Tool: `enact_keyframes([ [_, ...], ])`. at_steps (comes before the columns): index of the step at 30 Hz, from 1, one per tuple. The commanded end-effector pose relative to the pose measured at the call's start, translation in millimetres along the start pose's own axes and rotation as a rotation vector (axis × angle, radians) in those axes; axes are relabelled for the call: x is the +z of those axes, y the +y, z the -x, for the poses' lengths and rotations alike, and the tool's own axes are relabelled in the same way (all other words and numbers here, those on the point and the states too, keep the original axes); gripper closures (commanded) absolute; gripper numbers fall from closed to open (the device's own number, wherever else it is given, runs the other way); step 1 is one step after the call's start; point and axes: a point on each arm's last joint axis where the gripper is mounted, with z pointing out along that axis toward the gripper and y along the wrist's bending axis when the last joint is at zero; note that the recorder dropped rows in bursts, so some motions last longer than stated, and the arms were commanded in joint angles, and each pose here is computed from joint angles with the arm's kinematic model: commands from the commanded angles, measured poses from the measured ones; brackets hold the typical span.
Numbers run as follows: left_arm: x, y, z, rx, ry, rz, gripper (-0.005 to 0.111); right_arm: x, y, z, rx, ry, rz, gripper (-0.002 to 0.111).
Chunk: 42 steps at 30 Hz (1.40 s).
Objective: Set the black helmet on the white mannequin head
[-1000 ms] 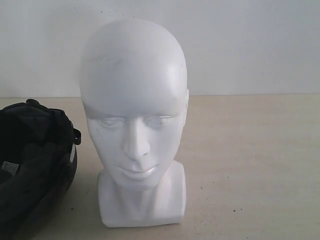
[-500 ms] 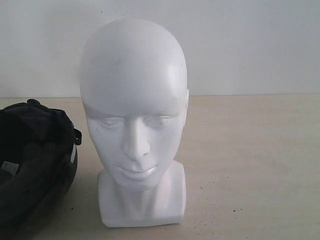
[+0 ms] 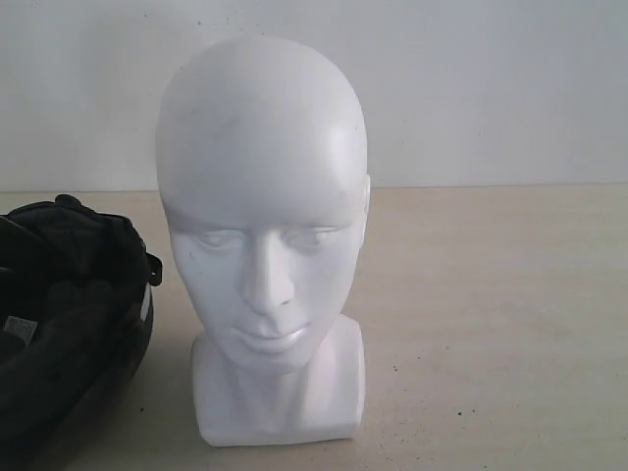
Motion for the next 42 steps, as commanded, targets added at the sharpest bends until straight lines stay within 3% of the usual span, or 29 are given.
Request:
enact_keyframes([
  [1, 17.3, 1.8, 1.7, 0.074, 0.095, -0.01, 0.102, -0.4, -0.6, 1.0, -0.005, -0.013, -0.009, 0.108],
  [9, 56.5, 25.3, 1.8, 0.044, 0.237, 0.046, 0.097, -0.4, -0.6, 1.0, -0.005, -0.013, -0.009, 0.108],
  [11, 64.8, 31.7, 2.1, 0.007, 0.253, 0.08, 0.088, -0.4, -0.6, 1.0, -0.005, -0.013, -0.009, 0.108],
  [18, 81.5, 50.8, 7.3, -0.104, 0.215, 0.224, 0.036, -0.4, -0.6, 1.0, -0.005, -0.013, -0.009, 0.108],
  [24, 88.7, 59.8, 7.2, -0.12, 0.223, 0.289, 0.018, -0.4, -0.6, 1.0, -0.005, -0.013, -0.009, 0.108],
  [31, 95.2, 49.4, 10.2, -0.248, 0.187, 0.167, 0.016, -0.4, -0.6, 1.0, -0.005, -0.013, -0.009, 0.108],
  [34, 95.9, 45.9, 11.4, -0.196, 0.182, 0.121, 0.016, -0.4, -0.6, 1.0, -0.005, -0.013, -0.009, 0.108],
  [42, 115.0, 54.4, 4.9, -0.187, 0.262, 0.112, 0.016, -0.4, -0.6, 1.0, -0.005, -0.013, -0.009, 0.108],
])
